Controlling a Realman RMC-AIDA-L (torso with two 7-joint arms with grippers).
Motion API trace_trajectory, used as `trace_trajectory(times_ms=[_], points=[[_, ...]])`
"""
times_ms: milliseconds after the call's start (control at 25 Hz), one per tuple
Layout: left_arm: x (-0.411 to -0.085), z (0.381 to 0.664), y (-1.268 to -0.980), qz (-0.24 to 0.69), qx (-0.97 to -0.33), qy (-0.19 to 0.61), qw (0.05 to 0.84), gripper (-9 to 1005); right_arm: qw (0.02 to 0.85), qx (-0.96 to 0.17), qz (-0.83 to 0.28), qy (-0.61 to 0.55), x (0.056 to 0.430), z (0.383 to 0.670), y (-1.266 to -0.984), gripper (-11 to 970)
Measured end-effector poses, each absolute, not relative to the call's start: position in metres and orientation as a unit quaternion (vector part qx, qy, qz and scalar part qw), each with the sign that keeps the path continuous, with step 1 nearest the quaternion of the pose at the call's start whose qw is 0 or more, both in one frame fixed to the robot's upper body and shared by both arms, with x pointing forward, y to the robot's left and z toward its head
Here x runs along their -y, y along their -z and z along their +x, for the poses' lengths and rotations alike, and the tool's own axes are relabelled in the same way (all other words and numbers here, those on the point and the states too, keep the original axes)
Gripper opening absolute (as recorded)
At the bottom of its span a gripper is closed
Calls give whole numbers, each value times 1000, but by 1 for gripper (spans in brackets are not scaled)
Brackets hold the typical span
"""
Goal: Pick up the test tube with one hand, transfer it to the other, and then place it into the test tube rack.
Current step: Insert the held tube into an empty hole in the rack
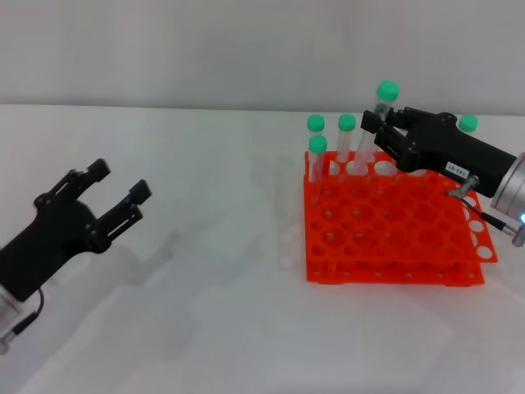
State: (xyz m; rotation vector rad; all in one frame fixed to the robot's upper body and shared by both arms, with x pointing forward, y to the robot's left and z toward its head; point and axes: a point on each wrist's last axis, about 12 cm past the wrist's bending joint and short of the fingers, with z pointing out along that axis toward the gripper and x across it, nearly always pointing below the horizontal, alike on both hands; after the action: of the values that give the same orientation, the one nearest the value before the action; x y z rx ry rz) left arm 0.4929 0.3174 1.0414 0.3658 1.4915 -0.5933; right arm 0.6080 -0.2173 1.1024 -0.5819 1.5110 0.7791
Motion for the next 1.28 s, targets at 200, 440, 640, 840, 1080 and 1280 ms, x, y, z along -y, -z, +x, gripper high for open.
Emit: trace_trajectory(times_ms=[200, 440, 640, 840, 1080, 1280], points=[[-310, 480, -1024, 129, -674, 235, 688, 792, 612, -679, -255, -316, 213, 617, -1098, 220], [-312, 479, -1021, 120, -683, 228, 683, 792, 604, -685, -256, -316, 205, 621, -1097, 223], [-311, 479, -1019, 115, -687, 229, 680, 792, 600, -684, -266, -318, 195, 620, -1096, 225], [-310, 479, -1018, 112, -688, 231, 679, 792, 598, -687, -272, -310, 190, 621, -1094, 227], [-308, 477, -1017, 111, -688, 233, 678, 792, 604, -687, -271, -299, 189, 624, -1095, 229], [-308, 476, -1016, 111, -689, 234, 677, 792, 605, -690, -271, -289, 189, 627, -1095, 231]])
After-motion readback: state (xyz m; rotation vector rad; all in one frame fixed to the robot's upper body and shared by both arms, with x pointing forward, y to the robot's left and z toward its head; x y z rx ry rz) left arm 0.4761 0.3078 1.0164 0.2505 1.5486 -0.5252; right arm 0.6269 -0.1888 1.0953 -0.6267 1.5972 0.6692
